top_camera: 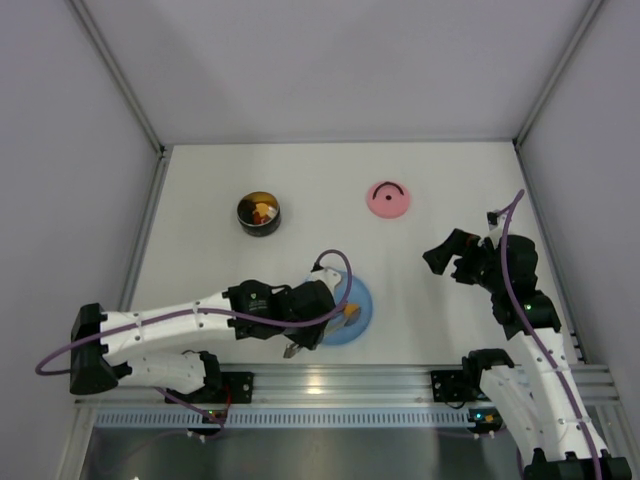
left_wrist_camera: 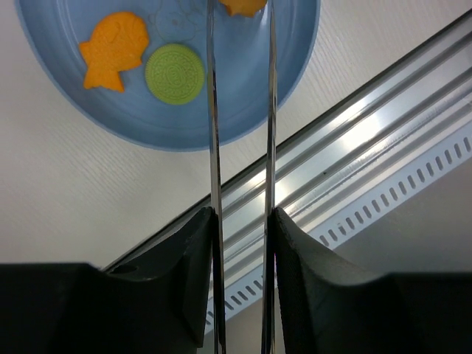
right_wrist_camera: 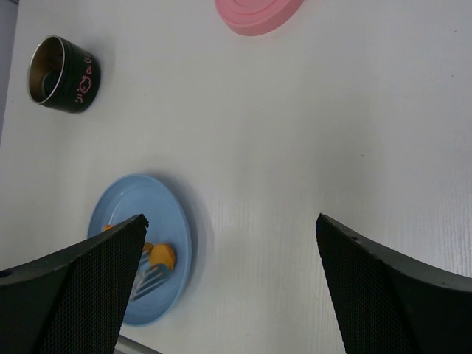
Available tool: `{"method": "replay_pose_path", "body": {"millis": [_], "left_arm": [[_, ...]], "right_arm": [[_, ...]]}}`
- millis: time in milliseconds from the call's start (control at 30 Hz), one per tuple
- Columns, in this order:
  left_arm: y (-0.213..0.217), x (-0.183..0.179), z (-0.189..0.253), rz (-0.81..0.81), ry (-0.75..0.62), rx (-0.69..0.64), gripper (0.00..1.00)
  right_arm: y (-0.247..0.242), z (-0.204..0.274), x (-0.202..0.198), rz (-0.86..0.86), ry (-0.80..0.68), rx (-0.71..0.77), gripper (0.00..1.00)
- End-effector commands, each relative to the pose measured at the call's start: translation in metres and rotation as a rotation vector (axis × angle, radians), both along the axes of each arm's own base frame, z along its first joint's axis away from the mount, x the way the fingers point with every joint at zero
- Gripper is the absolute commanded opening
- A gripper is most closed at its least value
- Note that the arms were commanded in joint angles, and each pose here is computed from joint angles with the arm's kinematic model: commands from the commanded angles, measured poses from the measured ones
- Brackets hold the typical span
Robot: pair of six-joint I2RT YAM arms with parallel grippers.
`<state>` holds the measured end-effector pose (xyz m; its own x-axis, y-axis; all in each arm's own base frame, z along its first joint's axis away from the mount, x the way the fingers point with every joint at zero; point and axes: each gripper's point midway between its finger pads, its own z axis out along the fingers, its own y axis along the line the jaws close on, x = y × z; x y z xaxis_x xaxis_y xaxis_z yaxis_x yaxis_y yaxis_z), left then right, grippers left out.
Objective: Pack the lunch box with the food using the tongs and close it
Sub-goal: Pick up the fake food from the plate, then place the fake food in the packing box.
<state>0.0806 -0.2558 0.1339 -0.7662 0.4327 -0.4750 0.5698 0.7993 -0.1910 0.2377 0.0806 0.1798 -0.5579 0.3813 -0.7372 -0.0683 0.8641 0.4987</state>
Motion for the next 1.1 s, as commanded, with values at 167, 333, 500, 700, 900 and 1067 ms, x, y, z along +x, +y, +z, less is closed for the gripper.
{"method": "replay_pose_path", "body": {"millis": [167,333,500,700,900,1067], "left_arm": [[0.015,0.037,0.061,0.187,-0.203,-0.081,0.32],[0.038,0.057,0.09,0.291,-0.291,-0.086,0.33],[0.063,0.089,0.116,0.396,-0.333,-0.093,0.32],[0.105,0.152,0.136,0.533,-0.388,-0.079,0.33],[0.133,0.203,0.127,0.632,-0.363,-0.077,0.33],[0.144,0.227,0.099,0.682,-0.303,-0.061,0.32]], "right_arm": [[-0.004,0.009,0.003,-0.013,-0.03,-0.003,0.96],[-0.003,0.012,0.005,-0.009,-0.038,0.003,0.96],[0.0,0.015,0.006,-0.003,-0.04,0.014,0.96],[0.001,0.017,0.007,0.002,-0.044,0.018,0.96],[0.001,0.017,0.006,0.007,-0.043,0.019,0.96],[0.001,0.013,0.004,0.009,-0.035,0.015,0.96]]}}
